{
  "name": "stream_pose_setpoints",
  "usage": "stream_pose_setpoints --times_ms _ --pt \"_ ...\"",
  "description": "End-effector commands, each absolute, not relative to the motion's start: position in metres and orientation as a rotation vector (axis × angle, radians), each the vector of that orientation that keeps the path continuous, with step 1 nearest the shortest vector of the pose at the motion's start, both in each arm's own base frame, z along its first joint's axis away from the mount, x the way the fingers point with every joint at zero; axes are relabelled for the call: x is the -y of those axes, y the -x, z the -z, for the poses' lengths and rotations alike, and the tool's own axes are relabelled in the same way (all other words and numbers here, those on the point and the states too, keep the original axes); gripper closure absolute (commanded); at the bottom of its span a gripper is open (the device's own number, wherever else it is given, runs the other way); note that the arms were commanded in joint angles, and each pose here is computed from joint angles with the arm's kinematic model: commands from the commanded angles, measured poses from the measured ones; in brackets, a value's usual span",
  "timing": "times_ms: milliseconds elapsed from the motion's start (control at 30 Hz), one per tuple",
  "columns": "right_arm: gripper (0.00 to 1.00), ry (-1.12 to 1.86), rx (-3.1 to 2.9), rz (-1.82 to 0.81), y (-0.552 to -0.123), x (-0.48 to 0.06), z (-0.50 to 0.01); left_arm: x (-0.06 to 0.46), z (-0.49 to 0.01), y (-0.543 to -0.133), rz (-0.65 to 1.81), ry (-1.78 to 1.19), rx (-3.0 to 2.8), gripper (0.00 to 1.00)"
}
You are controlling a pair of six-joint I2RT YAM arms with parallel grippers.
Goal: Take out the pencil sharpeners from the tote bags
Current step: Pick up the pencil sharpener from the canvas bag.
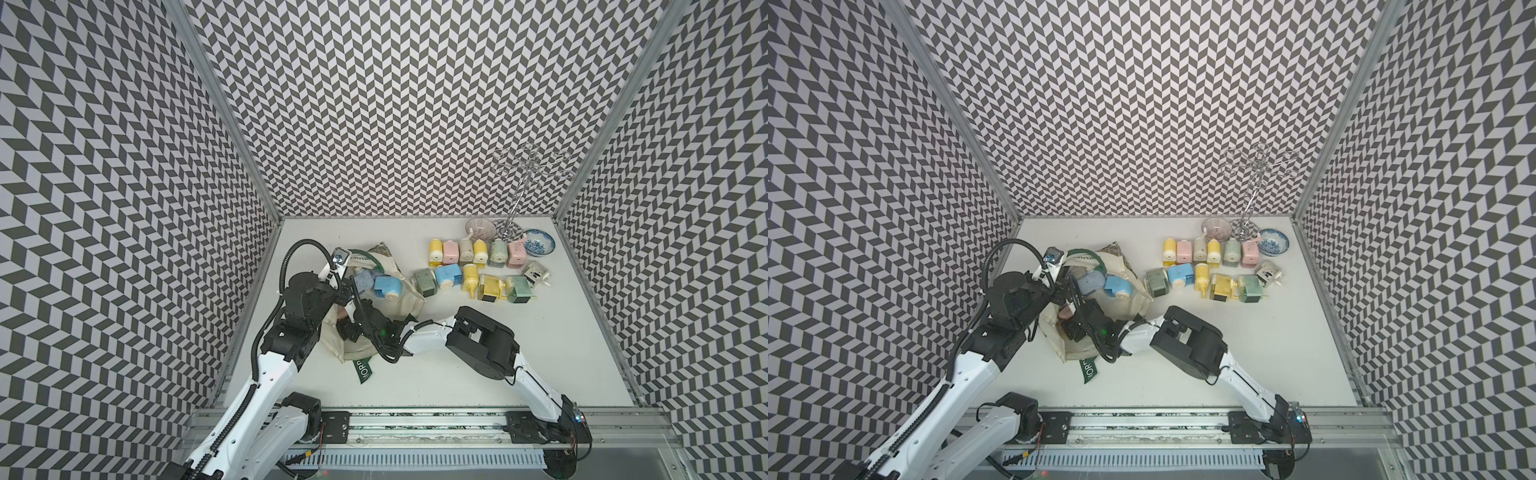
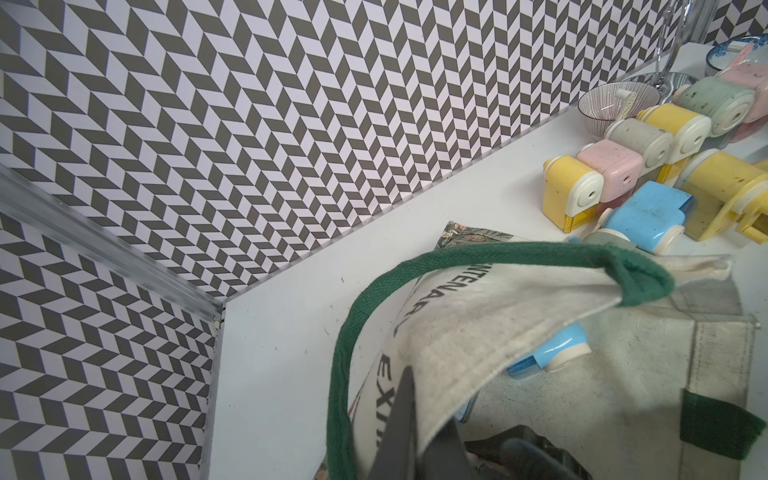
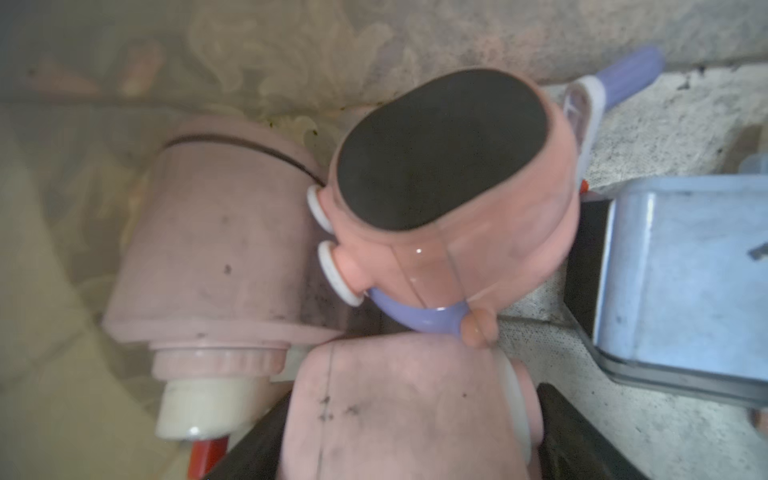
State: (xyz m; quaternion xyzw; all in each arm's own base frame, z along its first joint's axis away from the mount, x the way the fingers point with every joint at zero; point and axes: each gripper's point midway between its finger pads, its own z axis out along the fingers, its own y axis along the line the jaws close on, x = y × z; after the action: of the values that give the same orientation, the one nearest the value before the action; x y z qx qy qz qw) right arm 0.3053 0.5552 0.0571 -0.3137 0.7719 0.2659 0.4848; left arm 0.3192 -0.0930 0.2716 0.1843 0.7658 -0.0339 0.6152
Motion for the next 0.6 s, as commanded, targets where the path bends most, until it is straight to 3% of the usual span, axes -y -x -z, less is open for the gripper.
stream_pose_setpoints --times_ms 0,233,567 --pt "0.29 0.729 -1.862 -0.639 -0.309 -0.554 -0.068 0.095 -0.292 -0.319 0.085 -0.413 -1.692 1.0" --pt "0.46 0.752 -1.859 -0.644 -0.299 -0.54 -0.086 0.096 -0.294 -0.318 0.088 -0.418 -1.686 1.0" --pt "0.52 0.873 -1.884 -0.699 -0.27 -0.52 -0.112 0.097 -0.293 -0.317 0.092 -0.423 -1.688 1.0"
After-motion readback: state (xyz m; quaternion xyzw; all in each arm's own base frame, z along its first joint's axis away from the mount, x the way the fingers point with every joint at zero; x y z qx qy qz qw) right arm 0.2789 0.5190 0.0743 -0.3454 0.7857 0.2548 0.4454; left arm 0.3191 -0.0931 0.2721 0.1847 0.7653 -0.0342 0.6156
